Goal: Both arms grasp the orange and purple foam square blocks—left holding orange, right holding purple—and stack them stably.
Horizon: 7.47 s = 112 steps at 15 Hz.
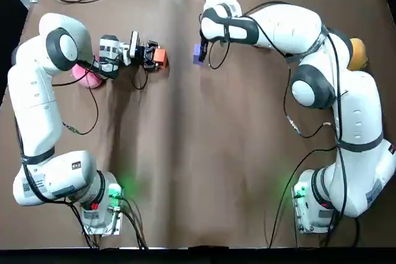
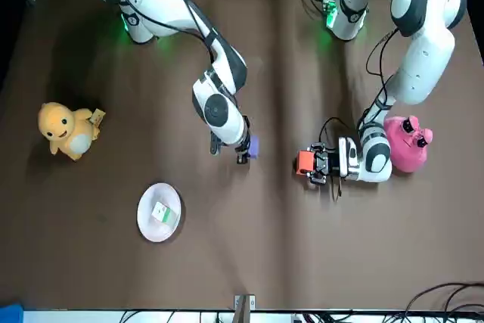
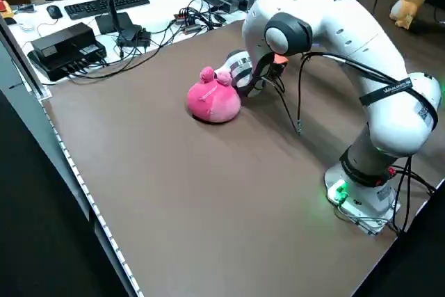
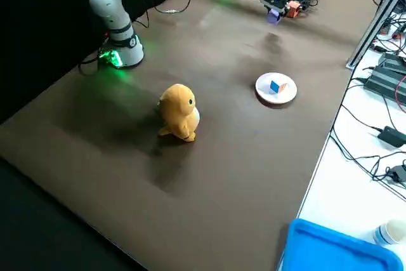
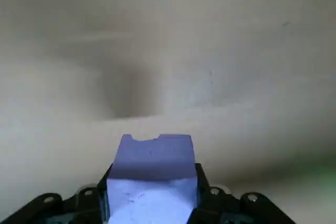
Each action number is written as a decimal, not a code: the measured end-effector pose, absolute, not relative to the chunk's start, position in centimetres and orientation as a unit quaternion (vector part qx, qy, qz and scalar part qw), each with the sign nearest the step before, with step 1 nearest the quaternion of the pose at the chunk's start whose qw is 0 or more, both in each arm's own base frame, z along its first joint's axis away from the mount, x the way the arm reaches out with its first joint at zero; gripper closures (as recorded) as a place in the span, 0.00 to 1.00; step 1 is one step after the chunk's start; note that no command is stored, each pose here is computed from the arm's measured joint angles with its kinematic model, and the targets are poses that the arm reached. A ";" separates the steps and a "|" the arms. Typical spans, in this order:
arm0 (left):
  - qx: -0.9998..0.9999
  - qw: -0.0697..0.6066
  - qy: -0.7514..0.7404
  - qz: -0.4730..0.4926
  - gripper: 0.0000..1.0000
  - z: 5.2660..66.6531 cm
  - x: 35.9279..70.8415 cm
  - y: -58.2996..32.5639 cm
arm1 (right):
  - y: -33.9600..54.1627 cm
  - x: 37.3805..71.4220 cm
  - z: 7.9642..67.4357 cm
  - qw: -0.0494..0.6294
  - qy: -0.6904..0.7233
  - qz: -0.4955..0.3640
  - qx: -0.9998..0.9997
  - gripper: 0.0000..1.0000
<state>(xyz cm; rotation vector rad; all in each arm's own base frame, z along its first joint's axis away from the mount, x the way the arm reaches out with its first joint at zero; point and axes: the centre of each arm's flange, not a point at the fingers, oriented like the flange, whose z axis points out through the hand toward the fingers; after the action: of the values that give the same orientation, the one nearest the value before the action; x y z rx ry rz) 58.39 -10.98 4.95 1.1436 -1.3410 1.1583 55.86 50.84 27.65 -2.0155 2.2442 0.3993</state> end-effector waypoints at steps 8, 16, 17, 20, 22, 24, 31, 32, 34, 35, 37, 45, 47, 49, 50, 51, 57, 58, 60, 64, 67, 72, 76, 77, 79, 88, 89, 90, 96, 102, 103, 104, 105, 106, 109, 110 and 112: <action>0.434 0.508 -0.575 0.472 0.36 6.4 58.7 -18.5 | 53.0 55.3 31.5 0.051 0.728 0.137 -0.670 0.41; 0.444 0.517 -0.555 0.478 0.36 7.3 55.4 -33.7 | 52.9 55.4 31.4 0.049 0.731 0.136 -0.667 0.41; 0.444 0.517 -0.556 0.476 0.36 7.3 55.2 -34.0 | 52.9 55.4 31.4 0.049 0.731 0.137 -0.667 0.41; 0.449 0.512 -0.557 0.475 0.36 6.8 55.4 -33.9 | 52.8 55.3 31.0 0.045 0.730 0.134 -0.668 0.41; 0.456 0.510 -0.556 0.472 0.36 5.9 55.4 -33.6 | 52.8 55.4 30.6 0.043 0.730 0.130 -0.669 0.41; 0.459 0.511 -0.554 0.470 0.36 5.1 55.3 -33.6 | 52.5 55.6 30.4 0.042 0.731 0.126 -0.669 0.41; 0.461 0.507 -0.556 0.470 0.36 4.6 55.4 -33.7 | 50.6 56.8 29.1 0.034 0.724 0.118 -0.678 0.41; 0.461 0.507 -0.556 0.470 0.36 4.6 55.4 -33.7 | 50.3 57.1 28.9 0.034 0.724 0.118 -0.679 0.41; 0.461 0.507 -0.556 0.470 0.36 4.6 55.4 -33.7 | 50.1 57.1 28.6 0.031 0.723 0.118 -0.680 0.41; 0.461 0.507 -0.556 0.470 0.36 4.6 55.4 -33.7 | 50.0 57.1 28.2 0.028 0.723 0.118 -0.680 0.41; 0.461 0.507 -0.557 0.470 0.36 4.6 55.4 -33.8 | 50.0 56.9 26.7 0.022 0.723 0.118 -0.680 0.41; 0.461 0.507 -0.557 0.470 0.36 4.6 55.4 -33.7 | 50.3 56.6 26.0 0.023 0.725 0.119 -0.679 0.41; 0.461 0.507 -0.557 0.470 0.36 4.6 55.4 -33.7 | 50.5 56.6 26.0 0.027 0.729 0.118 -0.674 0.41; 0.461 0.507 -0.557 0.470 0.36 4.6 55.4 -33.7 | 51.0 56.3 26.0 0.032 0.730 0.118 -0.673 0.41; 0.461 0.507 -0.557 0.470 0.36 4.6 55.4 -33.7 | 51.2 56.2 26.0 0.034 0.730 0.118 -0.673 0.41; 0.461 0.507 -0.557 0.470 0.36 4.6 55.4 -33.7 | 51.3 56.2 26.0 0.034 0.730 0.118 -0.673 0.41; 0.461 0.507 -0.557 0.470 0.36 4.6 55.5 -33.7 | 51.3 56.1 26.0 0.035 0.730 0.117 -0.673 0.41; 0.461 0.507 -0.557 0.470 0.36 4.6 55.5 -33.7 | 51.3 56.1 26.0 0.035 0.730 0.117 -0.673 0.41; 0.461 0.507 -0.557 0.470 0.36 4.6 55.5 -33.7 | 51.3 56.1 26.0 0.035 0.730 0.117 -0.673 0.41; 0.461 0.507 -0.557 0.470 0.36 4.6 55.5 -33.7 | 51.3 56.1 26.0 0.035 0.730 0.117 -0.673 0.41; 0.461 0.507 -0.557 0.470 0.36 4.6 55.5 -33.7 | 51.3 56.1 26.0 0.035 0.729 0.117 -0.673 0.41; 0.461 0.507 -0.557 0.470 0.36 4.6 55.5 -33.7 | 51.4 56.1 26.0 0.035 0.729 0.117 -0.674 0.41; 0.461 0.507 -0.557 0.470 0.36 4.6 55.5 -33.7 | 51.4 56.0 26.0 0.035 0.728 0.117 -0.674 0.41; 0.461 0.507 -0.557 0.470 0.36 4.6 55.5 -33.7 | 51.4 56.0 26.0 0.035 0.728 0.117 -0.674 0.41; 0.461 0.507 -0.557 0.470 0.36 4.6 55.5 -33.7 | 51.4 56.0 26.0 0.035 0.728 0.117 -0.674 0.41; 0.461 0.506 -0.557 0.470 0.36 4.6 55.5 -33.7 | 51.8 55.6 25.1 0.029 0.725 0.119 -0.678 0.11; 0.461 0.506 -0.557 0.470 0.36 4.6 55.6 -33.7 | 51.8 55.5 25.1 0.029 0.724 0.119 -0.678 0.07; 0.461 0.505 -0.557 0.471 0.36 4.7 55.6 -33.7 | 51.8 55.5 25.1 0.029 0.724 0.119 -0.679 0.07; 0.463 0.495 -0.559 0.477 0.09 5.0 56.7 -33.0 | 52.7 54.6 25.1 0.028 0.716 0.115 -0.688 0.00; 0.463 0.496 -0.559 0.477 0.00 5.0 56.7 -33.0 | 52.7 54.7 25.1 0.029 0.716 0.113 -0.689 0.00; 0.463 0.496 -0.559 0.477 0.00 5.0 56.7 -33.0 | 52.6 54.8 25.1 0.029 0.717 0.112 -0.688 0.00; 0.463 0.496 -0.559 0.477 0.00 5.0 56.7 -33.0 | 52.5 54.9 25.1 0.029 0.717 0.112 -0.687 0.00; 0.463 0.496 -0.559 0.477 0.00 5.0 56.7 -33.0 | 52.4 55.0 25.1 0.029 0.718 0.112 -0.687 0.00; 0.463 0.496 -0.559 0.477 0.00 5.0 56.7 -33.0 | 52.3 55.1 25.1 0.029 0.718 0.112 -0.686 0.00; 0.463 0.496 -0.559 0.477 0.00 5.0 56.7 -33.0 | 52.1 55.3 25.1 0.030 0.720 0.110 -0.685 0.00; 0.463 0.496 -0.559 0.477 0.00 5.0 56.7 -33.0 | 52.0 55.4 25.1 0.030 0.720 0.110 -0.684 0.00; 0.463 0.496 -0.559 0.477 0.00 5.0 56.7 -33.0 | 51.9 55.4 25.1 0.030 0.721 0.110 -0.684 0.00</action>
<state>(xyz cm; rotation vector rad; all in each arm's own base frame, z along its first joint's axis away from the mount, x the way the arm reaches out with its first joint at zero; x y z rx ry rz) 56.68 -33.01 5.00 1.1219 -1.3548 1.1555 55.43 51.94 25.06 -2.1087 2.2215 0.3392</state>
